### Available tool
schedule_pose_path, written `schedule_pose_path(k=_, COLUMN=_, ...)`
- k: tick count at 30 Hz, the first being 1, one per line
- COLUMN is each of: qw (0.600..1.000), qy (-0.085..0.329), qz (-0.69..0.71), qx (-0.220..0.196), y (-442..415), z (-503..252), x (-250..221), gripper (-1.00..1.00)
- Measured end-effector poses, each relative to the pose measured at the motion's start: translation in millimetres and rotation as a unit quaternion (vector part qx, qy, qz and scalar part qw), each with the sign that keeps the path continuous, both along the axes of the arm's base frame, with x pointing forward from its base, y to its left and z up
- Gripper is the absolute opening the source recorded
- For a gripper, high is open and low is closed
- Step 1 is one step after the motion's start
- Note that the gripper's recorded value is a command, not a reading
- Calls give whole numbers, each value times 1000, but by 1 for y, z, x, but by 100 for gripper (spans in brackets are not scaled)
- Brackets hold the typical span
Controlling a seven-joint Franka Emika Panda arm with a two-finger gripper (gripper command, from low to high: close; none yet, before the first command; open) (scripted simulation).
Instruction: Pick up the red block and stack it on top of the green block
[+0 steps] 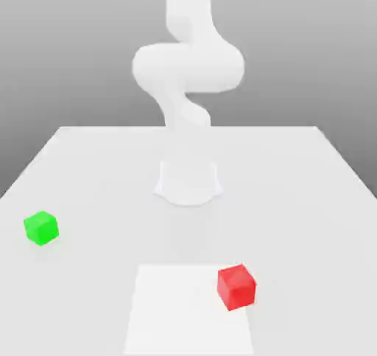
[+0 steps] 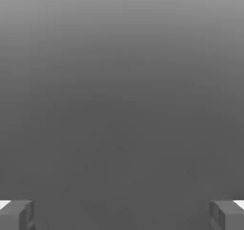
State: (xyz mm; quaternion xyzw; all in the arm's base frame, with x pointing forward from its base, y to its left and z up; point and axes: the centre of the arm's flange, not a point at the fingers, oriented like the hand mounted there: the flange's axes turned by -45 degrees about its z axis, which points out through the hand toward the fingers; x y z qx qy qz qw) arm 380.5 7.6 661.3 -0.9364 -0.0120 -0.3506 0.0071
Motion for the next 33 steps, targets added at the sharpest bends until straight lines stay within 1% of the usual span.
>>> schedule_pose_path(k=4, qw=997, qy=74, qz=35, qx=-8, y=18, z=-95, x=44, gripper=0)
schedule_pose_path(k=9, qw=984, qy=160, qz=75, qx=-22, y=41, z=-211, x=66, gripper=0)
schedule_pose_path(k=14, qw=962, qy=243, qz=113, qx=-41, y=62, z=-324, x=56, gripper=0)
schedule_pose_path(k=19, qw=932, qy=324, qz=152, qx=-66, y=77, z=-428, x=18, gripper=0)
schedule_pose_path(k=21, qw=925, qy=338, qz=158, qx=-70, y=78, z=-456, x=10, gripper=0)
schedule_pose_path(k=26, qw=923, qy=343, qz=159, qx=-71, y=77, z=-510, x=6, gripper=0)
schedule_pose_path(k=27, qw=923, qy=343, qz=159, qx=-71, y=77, z=-516, x=6, gripper=-100)
schedule_pose_path(k=33, qw=923, qy=343, qz=159, qx=-71, y=77, z=-518, x=5, gripper=-100)
